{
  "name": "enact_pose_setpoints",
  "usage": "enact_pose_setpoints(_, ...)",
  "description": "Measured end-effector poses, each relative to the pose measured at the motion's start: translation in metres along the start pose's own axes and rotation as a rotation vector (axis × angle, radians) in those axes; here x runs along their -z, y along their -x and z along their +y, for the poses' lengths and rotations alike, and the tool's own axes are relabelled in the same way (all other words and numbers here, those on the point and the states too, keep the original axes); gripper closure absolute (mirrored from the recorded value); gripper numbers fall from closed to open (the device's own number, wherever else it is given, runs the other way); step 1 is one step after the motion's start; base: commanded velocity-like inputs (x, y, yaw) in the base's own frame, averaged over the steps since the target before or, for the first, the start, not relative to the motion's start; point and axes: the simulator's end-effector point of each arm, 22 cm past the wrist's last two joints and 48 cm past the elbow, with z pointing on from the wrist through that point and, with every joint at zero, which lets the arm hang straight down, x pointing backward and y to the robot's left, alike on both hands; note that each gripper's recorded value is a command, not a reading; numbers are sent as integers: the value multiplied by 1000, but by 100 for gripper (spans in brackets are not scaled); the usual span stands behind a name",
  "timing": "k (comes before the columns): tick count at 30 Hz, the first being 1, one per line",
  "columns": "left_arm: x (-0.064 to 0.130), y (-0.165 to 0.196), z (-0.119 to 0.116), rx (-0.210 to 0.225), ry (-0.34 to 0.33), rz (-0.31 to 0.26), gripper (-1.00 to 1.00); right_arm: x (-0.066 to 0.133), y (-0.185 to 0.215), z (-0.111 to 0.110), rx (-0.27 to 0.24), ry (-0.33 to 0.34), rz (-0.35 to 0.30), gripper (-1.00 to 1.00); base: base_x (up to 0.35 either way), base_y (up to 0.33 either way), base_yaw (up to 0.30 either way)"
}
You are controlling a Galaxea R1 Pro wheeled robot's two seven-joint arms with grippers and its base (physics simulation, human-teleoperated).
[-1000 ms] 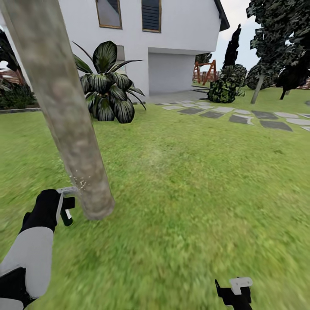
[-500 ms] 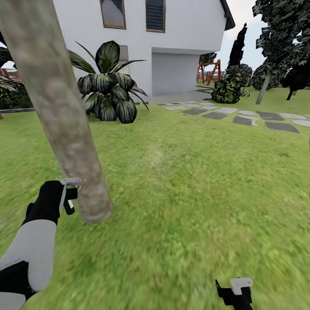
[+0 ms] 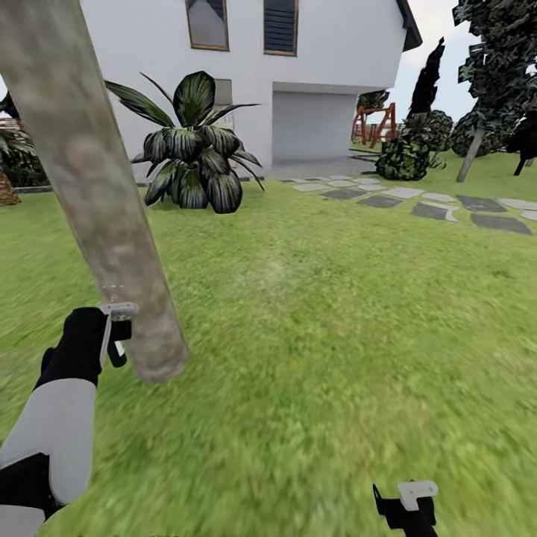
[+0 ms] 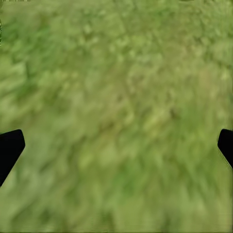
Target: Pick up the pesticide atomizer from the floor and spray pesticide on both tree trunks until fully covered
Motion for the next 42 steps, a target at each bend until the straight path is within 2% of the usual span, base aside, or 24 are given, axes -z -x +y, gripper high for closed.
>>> enact_pose_setpoints(4, 0, -2, -2, -1, -3, 4, 100, 0, 0, 0, 0, 0, 0, -100, 149, -261, 207)
enact_pose_setpoints(17, -3, -11, -3, -6, -3, 15, 100, 0, 1, 0, 0, 0, -1, -100, 196, -223, 13)
enact_pose_setpoints(28, -5, -13, 0, -8, 2, 19, 100, 0, 0, 1, -1, 1, 0, -100, 167, -245, 261)
enact_pose_setpoints(35, -14, -43, 0, -22, 2, 60, 100, 0, 0, 1, -1, 1, 0, -100, 155, -247, 277)
enact_pose_setpoints(42, -15, -45, -1, -23, 1, 62, 100, 0, 0, 1, -1, 2, -1, -100, 14, -272, 182)
